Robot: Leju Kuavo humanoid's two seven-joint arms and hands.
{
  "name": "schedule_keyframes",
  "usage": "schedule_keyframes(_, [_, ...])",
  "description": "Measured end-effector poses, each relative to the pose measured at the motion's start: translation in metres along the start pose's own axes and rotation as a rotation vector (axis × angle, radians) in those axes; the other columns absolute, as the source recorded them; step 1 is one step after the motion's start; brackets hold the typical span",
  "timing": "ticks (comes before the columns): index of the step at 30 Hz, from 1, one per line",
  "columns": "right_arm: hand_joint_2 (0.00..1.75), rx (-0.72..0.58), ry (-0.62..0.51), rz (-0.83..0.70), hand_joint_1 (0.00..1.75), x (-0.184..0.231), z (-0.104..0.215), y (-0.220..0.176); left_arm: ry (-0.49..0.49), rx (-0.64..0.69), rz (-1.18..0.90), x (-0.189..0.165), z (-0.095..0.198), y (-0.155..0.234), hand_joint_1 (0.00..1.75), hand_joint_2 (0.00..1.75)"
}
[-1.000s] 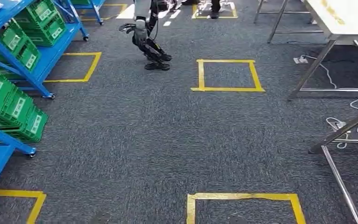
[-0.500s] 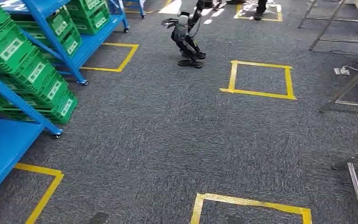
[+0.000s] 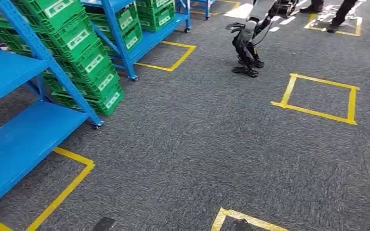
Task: Take the parts from the cabinet and place them on the table.
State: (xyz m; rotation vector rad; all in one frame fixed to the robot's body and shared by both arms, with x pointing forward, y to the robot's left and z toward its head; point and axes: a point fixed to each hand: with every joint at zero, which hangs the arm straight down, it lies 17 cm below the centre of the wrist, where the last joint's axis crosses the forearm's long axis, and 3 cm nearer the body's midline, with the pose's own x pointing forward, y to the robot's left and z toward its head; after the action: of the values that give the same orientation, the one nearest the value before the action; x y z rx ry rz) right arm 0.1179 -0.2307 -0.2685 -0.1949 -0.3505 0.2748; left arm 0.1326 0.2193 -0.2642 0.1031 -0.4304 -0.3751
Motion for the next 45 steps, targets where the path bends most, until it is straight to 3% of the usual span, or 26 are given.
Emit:
schedule_keyframes(34, [0.0,0.006,0.02,0.011,0.0,-0.005,0.001,0.004,0.031,-0.008,0.01,-0.017,0.005,-0.008,0.0,0.0])
schedule_keyframes(45, [0.0,0.011,0.025,0.016,0.0,-0.01,0.002,0.005,0.014,-0.003,0.002,-0.008,0.002,-0.004,0.0,0.0])
